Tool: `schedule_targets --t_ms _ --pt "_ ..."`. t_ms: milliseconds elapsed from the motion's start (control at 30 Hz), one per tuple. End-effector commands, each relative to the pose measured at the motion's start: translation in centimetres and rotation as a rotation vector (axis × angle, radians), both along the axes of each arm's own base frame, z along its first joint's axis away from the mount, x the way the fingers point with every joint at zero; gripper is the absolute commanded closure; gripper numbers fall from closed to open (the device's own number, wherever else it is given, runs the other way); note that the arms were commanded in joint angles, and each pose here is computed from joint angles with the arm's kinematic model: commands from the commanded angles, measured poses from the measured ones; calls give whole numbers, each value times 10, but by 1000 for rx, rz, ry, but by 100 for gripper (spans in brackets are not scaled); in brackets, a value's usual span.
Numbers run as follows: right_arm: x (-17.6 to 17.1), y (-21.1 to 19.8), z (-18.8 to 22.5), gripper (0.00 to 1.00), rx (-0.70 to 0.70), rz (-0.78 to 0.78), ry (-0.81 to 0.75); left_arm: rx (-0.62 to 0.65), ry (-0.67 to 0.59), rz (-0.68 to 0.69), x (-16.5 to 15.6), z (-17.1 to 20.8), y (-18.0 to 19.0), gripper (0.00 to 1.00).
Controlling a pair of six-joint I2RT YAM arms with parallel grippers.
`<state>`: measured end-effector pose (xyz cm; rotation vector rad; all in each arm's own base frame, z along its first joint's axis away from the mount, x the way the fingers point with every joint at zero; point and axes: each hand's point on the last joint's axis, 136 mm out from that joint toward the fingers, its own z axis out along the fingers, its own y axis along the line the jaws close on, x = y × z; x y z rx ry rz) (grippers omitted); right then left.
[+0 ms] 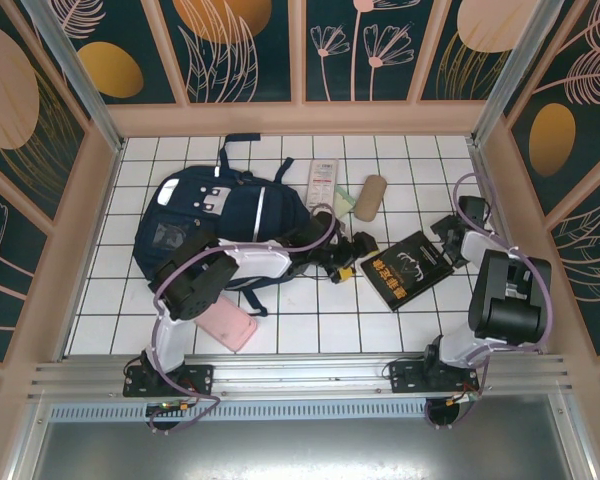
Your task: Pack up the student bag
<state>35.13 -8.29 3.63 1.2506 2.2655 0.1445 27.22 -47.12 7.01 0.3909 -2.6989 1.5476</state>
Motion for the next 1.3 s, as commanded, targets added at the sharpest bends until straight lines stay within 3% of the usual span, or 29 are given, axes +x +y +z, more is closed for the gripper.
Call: schedule_targets --t_ms 0,200,533,700,800,900,1267 --pt "9 22 -4 20 67 120 -9 -63 29 -13 4 7 -16 5" --pt "-7 53 -24 21 211 168 28 -26 26 -34 16 -3 -21 5" --pt "-53 119 -20 22 433 306 13 11 -25 56 84 -6 16 5" --pt "-78 157 -2 22 434 435 19 92 -97 50 114 -4 36 5" --pt "-92 148 5 22 334 432 42 213 -163 32 123 0 57 5" --pt "-93 124 13 20 195 398 31 280 -226 13 122 11 68 4" --pt "-82 159 -11 25 367 534 -16 335 -212 -91 83 -16 85 4"
